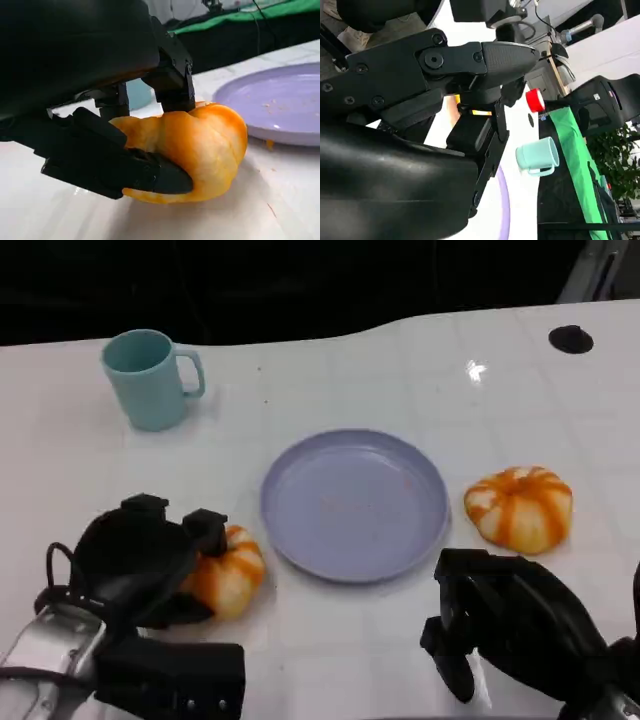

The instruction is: Grasp the bread from the table and place it into the plate.

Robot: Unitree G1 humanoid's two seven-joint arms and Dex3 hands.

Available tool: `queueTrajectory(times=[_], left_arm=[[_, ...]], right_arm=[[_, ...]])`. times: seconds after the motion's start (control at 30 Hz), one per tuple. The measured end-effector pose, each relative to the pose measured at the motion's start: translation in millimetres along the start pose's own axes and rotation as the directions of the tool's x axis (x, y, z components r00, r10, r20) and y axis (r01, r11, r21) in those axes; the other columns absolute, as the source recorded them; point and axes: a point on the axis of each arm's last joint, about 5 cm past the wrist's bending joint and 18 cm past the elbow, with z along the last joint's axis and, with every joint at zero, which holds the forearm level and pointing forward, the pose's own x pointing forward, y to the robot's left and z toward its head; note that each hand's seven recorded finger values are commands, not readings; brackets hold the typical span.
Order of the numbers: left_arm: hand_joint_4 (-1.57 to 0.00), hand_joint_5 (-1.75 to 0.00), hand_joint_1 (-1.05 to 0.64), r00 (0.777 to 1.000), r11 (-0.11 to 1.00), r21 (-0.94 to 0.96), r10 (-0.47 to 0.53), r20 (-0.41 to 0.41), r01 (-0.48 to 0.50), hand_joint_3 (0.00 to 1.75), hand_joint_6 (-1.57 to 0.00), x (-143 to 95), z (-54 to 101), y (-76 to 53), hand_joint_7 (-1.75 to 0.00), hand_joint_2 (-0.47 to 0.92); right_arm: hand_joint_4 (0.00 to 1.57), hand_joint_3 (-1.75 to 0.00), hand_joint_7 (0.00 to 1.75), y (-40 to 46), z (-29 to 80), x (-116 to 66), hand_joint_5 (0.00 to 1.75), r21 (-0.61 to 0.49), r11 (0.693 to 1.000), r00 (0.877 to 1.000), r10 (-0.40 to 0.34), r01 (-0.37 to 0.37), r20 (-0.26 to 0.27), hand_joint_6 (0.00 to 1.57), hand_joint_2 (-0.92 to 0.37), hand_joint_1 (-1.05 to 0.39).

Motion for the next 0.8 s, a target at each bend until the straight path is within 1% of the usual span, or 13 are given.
queueTrajectory(times=[0.07,0.1,0.13,0.23,0.37,0.47,0.53,0.57,0.6,0.63,0.73,0.8], left_arm=[[-0.83,-1.75,-0.19,1.000,1.000,0.005,0.026,-0.016,-0.026,0.55,-0.63,-2.6,-1.7,5.0,-1.72,0.82],[-0.85,-1.75,-0.18,0.999,0.999,0.005,0.038,-0.025,-0.038,0.66,-0.63,-3.8,-2.4,7.2,-1.73,0.75],[-0.85,-1.75,-0.18,0.998,0.999,0.005,0.053,-0.033,-0.053,0.73,-0.64,-4.4,-2.7,9.8,-1.74,0.71],[-0.86,-1.75,-0.18,0.993,0.994,-0.003,0.106,-0.047,-0.106,0.86,-0.63,-6.0,-2.9,18.8,-1.75,0.66],[-0.87,-1.75,-0.18,0.985,0.986,-0.013,0.163,-0.058,-0.164,1.04,-0.67,-6.9,0.1,26.7,-1.69,0.52],[-0.85,-1.75,-0.15,0.974,0.973,-0.057,0.220,-0.058,-0.224,1.06,-0.67,-4.6,5.7,27.1,-1.72,0.47],[-0.86,-1.75,-0.12,0.961,0.954,-0.117,0.273,-0.044,-0.276,1.06,-0.67,-1.5,10.4,25.2,-1.74,0.46],[-0.87,-1.75,-0.12,0.952,0.939,-0.157,0.304,-0.033,-0.305,1.09,-0.67,1.4,13.0,24.1,-1.74,0.45],[-0.89,-1.75,-0.13,0.944,0.925,-0.193,0.328,-0.023,-0.327,1.20,-0.69,5.1,15.2,23.7,-1.75,0.40],[-0.90,-1.75,-0.14,0.938,0.912,-0.228,0.347,-0.019,-0.342,1.26,-0.70,8.8,17.2,24.3,-1.75,0.38],[-0.92,-1.75,-0.14,0.926,0.887,-0.288,0.376,0.004,-0.359,1.36,-0.72,20.9,21.2,29.1,-1.75,0.31],[-0.94,-1.75,-0.15,0.923,0.876,-0.320,0.385,0.010,-0.362,1.40,-0.74,27.3,23.7,31.1,-1.75,0.31]], right_arm=[[1.27,-0.36,1.56,-0.1,0.1,0.1,1.65,0.000,1.000,1.000,0.001,-0.001,0.000,1.10,-0.92,-0.93],[1.27,-0.36,1.56,-0.2,0.1,0.1,1.65,0.000,1.000,1.000,0.000,0.000,0.000,1.10,-0.92,-0.93],[1.27,-0.36,1.56,-0.2,0.0,0.1,1.65,0.000,1.000,1.000,0.000,0.000,0.000,1.09,-0.92,-0.93],[1.27,-0.36,1.56,-0.2,0.0,0.2,1.65,-0.001,1.000,1.000,0.001,-0.001,0.000,1.09,-0.92,-0.92],[1.27,-0.35,1.56,-0.2,-0.1,0.2,1.65,0.001,1.000,1.000,0.002,-0.002,-0.001,1.09,-0.92,-0.92],[1.27,-0.35,1.56,-0.1,-0.1,0.2,1.64,0.001,1.000,1.000,0.002,-0.002,-0.001,1.08,-0.92,-0.93],[1.27,-0.34,1.55,-0.1,-0.3,0.0,1.63,0.001,1.000,1.000,0.001,-0.001,-0.002,1.09,-0.92,-0.93],[1.27,-0.34,1.54,0.0,-0.4,0.0,1.63,0.002,1.000,1.000,0.001,-0.001,-0.002,1.09,-0.92,-0.92],[1.27,-0.35,1.54,0.0,-0.4,0.1,1.63,0.002,1.000,1.000,0.001,-0.001,-0.003,1.09,-0.92,-0.92],[1.27,-0.35,1.54,0.0,-0.6,0.0,1.63,0.003,1.000,1.000,0.001,-0.001,-0.003,1.09,-0.92,-0.92],[1.27,-0.36,1.55,0.2,-1.0,-0.4,1.62,0.004,1.000,1.000,0.001,-0.001,-0.004,1.09,-0.92,-0.92],[1.27,-0.36,1.54,0.2,-1.5,-0.8,1.61,0.005,1.000,1.000,0.000,0.000,-0.005,1.09,-0.92,-0.92]])
